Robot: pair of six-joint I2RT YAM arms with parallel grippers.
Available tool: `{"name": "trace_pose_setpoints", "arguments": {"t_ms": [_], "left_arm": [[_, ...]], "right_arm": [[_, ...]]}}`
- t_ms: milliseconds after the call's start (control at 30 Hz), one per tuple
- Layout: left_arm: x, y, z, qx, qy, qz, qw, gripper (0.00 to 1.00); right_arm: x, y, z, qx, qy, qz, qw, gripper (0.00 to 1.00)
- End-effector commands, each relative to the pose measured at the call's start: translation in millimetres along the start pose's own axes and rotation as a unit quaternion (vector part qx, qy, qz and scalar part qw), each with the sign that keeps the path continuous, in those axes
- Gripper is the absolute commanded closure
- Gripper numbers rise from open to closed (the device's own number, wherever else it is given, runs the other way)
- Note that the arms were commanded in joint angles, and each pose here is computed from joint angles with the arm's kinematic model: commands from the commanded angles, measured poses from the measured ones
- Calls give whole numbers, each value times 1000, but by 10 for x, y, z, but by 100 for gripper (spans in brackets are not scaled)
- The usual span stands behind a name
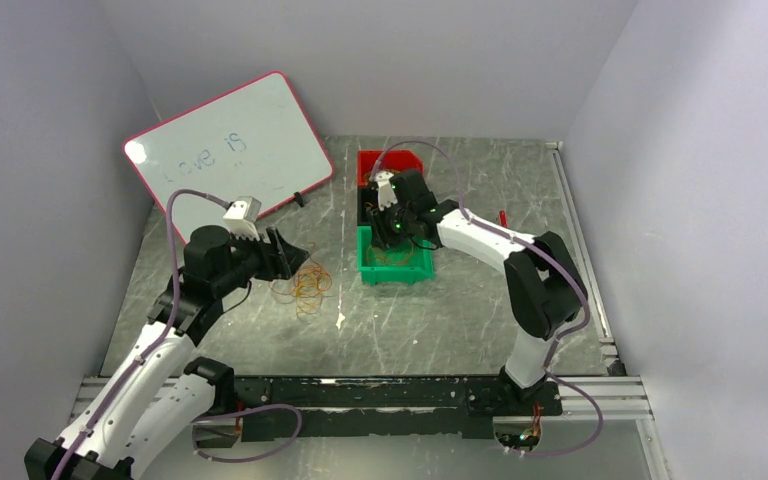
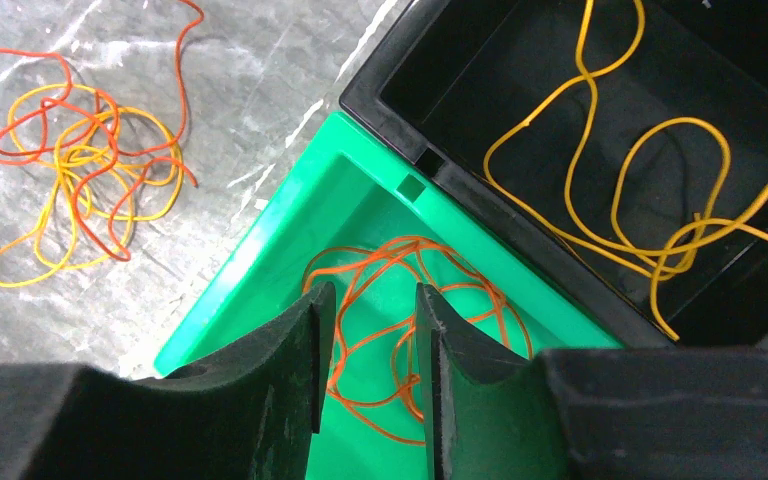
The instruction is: Untangle the cables
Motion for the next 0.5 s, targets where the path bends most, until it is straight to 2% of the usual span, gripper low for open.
{"name": "trace_pose_setpoints", "arguments": {"t_ms": [0,267,467], "left_arm": [[-6,-25,21,0,-9,-10,1000,31],[10,-25,30,1,-8,-11,1000,31],[15,15,25,4,-7,1,1000,31]], "right_arm": [[-237,54,241,-6,-30,-9,999,60],[-473,16,242,7,-21,-44,999,53],[-685,119,299,0,-52,-27,998,51]]}}
Point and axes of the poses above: each gripper's point midway between its finger pads, its own x axis out along the fingers, its own y axis along the line the jaws close on, z = x × y, the point moved 2 cm from there along -x, back along the fingers, and after that the axes turned 4 degrees about x, right-handed, at the moved point
